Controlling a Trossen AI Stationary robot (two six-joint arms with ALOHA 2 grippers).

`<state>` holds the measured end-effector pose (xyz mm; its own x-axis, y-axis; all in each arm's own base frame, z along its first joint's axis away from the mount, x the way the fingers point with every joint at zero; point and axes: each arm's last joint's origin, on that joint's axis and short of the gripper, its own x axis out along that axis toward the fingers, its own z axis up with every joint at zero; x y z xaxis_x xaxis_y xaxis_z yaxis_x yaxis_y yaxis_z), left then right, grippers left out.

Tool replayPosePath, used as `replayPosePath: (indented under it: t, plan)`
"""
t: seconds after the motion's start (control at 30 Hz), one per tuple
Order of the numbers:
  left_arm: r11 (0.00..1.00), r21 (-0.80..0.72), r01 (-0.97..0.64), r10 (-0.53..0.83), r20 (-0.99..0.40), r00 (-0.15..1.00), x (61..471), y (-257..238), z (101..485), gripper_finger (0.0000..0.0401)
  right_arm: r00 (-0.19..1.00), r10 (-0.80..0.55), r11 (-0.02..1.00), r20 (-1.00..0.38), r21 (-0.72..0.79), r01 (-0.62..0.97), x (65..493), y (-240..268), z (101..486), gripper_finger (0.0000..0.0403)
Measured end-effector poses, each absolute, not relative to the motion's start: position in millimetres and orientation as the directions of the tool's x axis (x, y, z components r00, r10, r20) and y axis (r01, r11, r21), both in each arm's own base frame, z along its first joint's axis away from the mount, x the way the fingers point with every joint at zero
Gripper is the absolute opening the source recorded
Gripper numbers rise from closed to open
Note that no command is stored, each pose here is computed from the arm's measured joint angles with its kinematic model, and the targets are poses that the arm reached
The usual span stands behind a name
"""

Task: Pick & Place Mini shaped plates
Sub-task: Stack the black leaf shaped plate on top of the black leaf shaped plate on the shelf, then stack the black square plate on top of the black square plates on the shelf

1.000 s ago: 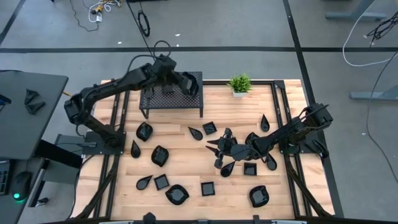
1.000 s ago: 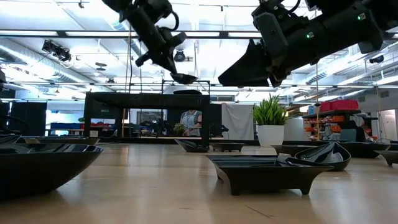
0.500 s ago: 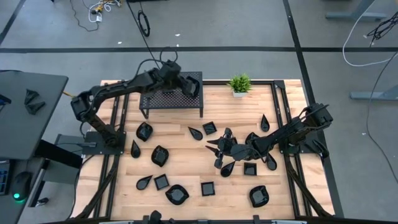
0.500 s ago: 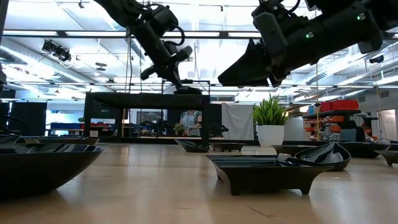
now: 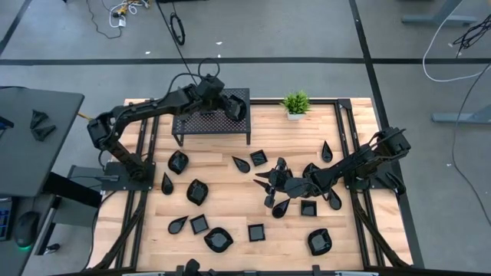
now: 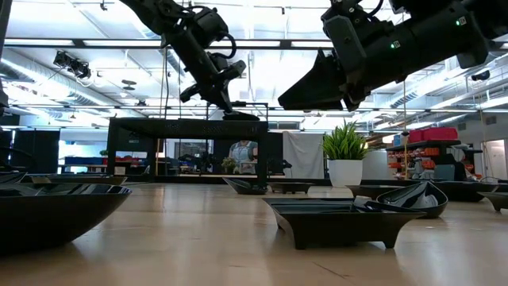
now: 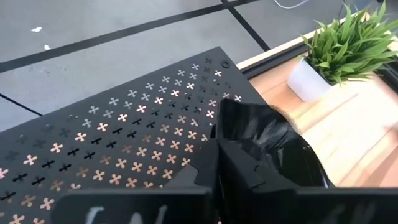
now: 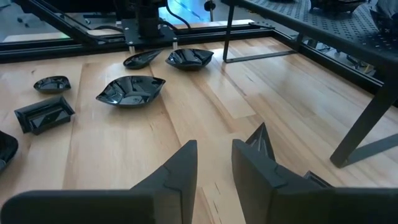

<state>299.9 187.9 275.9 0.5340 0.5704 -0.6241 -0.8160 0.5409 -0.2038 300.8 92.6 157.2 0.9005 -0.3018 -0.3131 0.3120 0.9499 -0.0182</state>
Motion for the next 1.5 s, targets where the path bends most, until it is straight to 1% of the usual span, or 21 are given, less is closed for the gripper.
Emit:
replayPosePath:
  t: [0.2, 0.3, 0.43, 0.57, 0.7, 0.8, 0.87, 0.93, 1.03, 1.13, 1.23, 1.37, 1.5]
  plan:
    - [0.574, -0.192, -0.796, 0.552, -0.627, 0.550, 299, 189, 278, 0.0083, 0.901, -0.302, 0.950, -0.313, -0.018, 0.312, 301, 93, 157, 0.0103]
    - [0.584, -0.213, -0.784, 0.553, -0.602, 0.576, 299, 192, 290, 0.0113, 0.901, -0.302, 0.950, -0.313, -0.018, 0.312, 301, 93, 157, 0.0103]
    - [0.655, -0.227, -0.721, 0.516, -0.563, 0.646, 299, 192, 315, 0.0140, 0.901, -0.302, 0.950, -0.313, -0.014, 0.313, 301, 93, 157, 0.0103]
    - [0.758, -0.204, -0.620, 0.439, -0.543, 0.716, 304, 177, 332, 0.0150, 0.902, -0.301, 0.950, -0.310, -0.011, 0.314, 301, 93, 158, 0.0103]
    - [0.822, -0.143, -0.552, 0.384, -0.577, 0.721, 313, 151, 328, 0.0147, 0.903, -0.300, 0.949, -0.306, 0.003, 0.316, 301, 93, 158, 0.0103]
    - [0.820, -0.091, -0.565, 0.401, -0.612, 0.681, 320, 138, 312, 0.0135, 0.904, -0.301, 0.947, -0.304, 0.014, 0.320, 301, 93, 158, 0.0103]
    - [0.798, -0.049, -0.600, 0.437, -0.639, 0.633, 319, 135, 300, 0.0124, 0.904, -0.301, 0.947, -0.303, 0.016, 0.320, 301, 93, 159, 0.0103]
    - [0.773, -0.036, -0.633, 0.470, -0.638, 0.610, 318, 134, 292, 0.0112, 0.904, -0.301, 0.947, -0.303, 0.016, 0.320, 301, 93, 159, 0.0103]
    - [0.772, -0.023, -0.636, 0.461, -0.668, 0.584, 315, 133, 285, 0.0094, 0.904, -0.300, 0.947, -0.303, 0.016, 0.320, 301, 93, 159, 0.0103]
    - [0.813, -0.026, -0.581, 0.417, -0.671, 0.613, 316, 118, 291, 0.0078, 0.904, -0.300, 0.947, -0.304, 0.015, 0.320, 301, 93, 159, 0.0103]
    - [0.873, 0.021, -0.487, 0.370, -0.679, 0.634, 317, 88, 296, 0.0065, 0.904, -0.300, 0.948, -0.305, 0.014, 0.319, 301, 93, 158, 0.0103]
    - [0.912, 0.153, -0.381, 0.374, -0.693, 0.617, 320, 37, 294, 0.0053, 0.903, -0.299, 0.948, -0.307, 0.013, 0.319, 301, 93, 158, 0.0103]
    - [0.918, 0.208, -0.339, 0.389, -0.637, 0.665, 320, -18, 267, 0.0049, 0.905, -0.293, 0.950, -0.310, 0.015, 0.313, 301, 93, 158, 0.0103]
